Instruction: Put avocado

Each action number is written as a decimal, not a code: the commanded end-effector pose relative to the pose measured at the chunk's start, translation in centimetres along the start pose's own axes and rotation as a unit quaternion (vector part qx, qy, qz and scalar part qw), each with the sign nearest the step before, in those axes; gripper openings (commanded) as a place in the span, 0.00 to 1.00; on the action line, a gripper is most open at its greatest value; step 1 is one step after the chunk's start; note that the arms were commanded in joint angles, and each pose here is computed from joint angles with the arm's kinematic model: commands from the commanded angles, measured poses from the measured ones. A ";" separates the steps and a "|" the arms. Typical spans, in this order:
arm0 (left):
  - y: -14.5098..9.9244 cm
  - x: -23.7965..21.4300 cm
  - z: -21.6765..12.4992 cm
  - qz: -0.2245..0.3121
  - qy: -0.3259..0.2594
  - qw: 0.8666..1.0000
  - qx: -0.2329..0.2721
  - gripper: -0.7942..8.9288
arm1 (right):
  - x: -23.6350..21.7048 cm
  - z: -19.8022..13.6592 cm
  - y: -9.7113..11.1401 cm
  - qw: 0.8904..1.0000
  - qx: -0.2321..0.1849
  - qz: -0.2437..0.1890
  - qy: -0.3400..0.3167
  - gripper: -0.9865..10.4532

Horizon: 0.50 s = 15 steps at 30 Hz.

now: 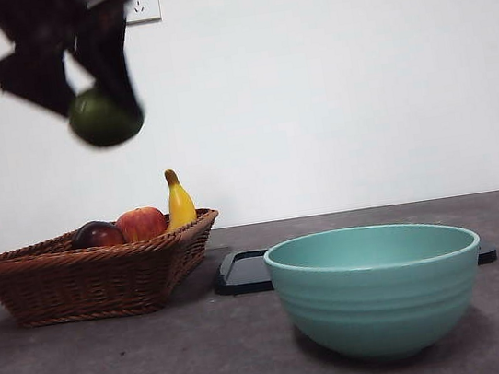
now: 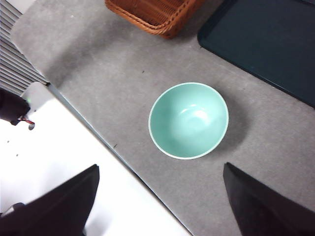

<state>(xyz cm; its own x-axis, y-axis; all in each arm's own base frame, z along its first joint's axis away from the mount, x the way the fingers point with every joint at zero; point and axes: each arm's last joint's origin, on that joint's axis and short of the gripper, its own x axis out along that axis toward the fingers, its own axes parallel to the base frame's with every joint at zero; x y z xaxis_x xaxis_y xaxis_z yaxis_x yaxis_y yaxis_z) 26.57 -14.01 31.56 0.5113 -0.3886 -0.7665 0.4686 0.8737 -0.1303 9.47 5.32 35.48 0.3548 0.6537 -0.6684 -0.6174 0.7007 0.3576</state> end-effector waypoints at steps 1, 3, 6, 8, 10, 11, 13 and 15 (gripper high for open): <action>-2.3 -1.3 0.0 -0.047 -0.011 0.998 0.028 0.23 | -0.2 0.5 0.1 1.000 -0.010 -0.008 -0.008 0.44; -4.0 -1.8 -0.2 -0.068 -0.015 0.996 0.050 0.23 | -0.2 0.5 0.1 1.000 -0.010 -0.014 -0.008 0.44; -6.5 -1.6 -0.7 -0.097 -0.008 0.992 0.084 0.23 | -0.3 0.5 0.1 1.000 -0.010 -0.015 -0.009 0.44; -8.1 -1.1 -1.1 -0.114 0.001 0.988 0.105 0.23 | -0.3 0.5 0.1 1.000 -0.010 -0.019 -0.009 0.44; -9.8 -0.2 -1.6 -0.130 0.014 0.984 0.125 0.23 | -0.3 0.5 0.0 1.000 -0.010 -0.026 -0.009 0.44; -10.5 0.2 -1.7 -0.136 0.020 0.982 0.133 0.23 | -0.3 0.4 0.0 1.000 -0.010 -0.026 -0.009 0.44; -11.9 1.3 -2.2 -0.147 0.033 0.977 0.149 0.23 | -0.3 0.5 0.0 1.000 -0.010 -0.026 -0.009 0.44; -13.0 2.4 -2.6 -0.154 0.044 0.974 0.161 0.23 | -0.3 0.4 0.0 1.000 -0.009 -0.026 -0.009 0.44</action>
<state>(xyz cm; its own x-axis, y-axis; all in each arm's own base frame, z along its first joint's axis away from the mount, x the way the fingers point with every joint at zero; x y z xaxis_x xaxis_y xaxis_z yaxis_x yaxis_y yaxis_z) 19.77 -24.75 29.84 0.2584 -0.5691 -0.7806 0.7882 0.5914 -0.1702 9.56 5.21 35.43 0.3872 0.6153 -0.6866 -0.5975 0.7346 0.3214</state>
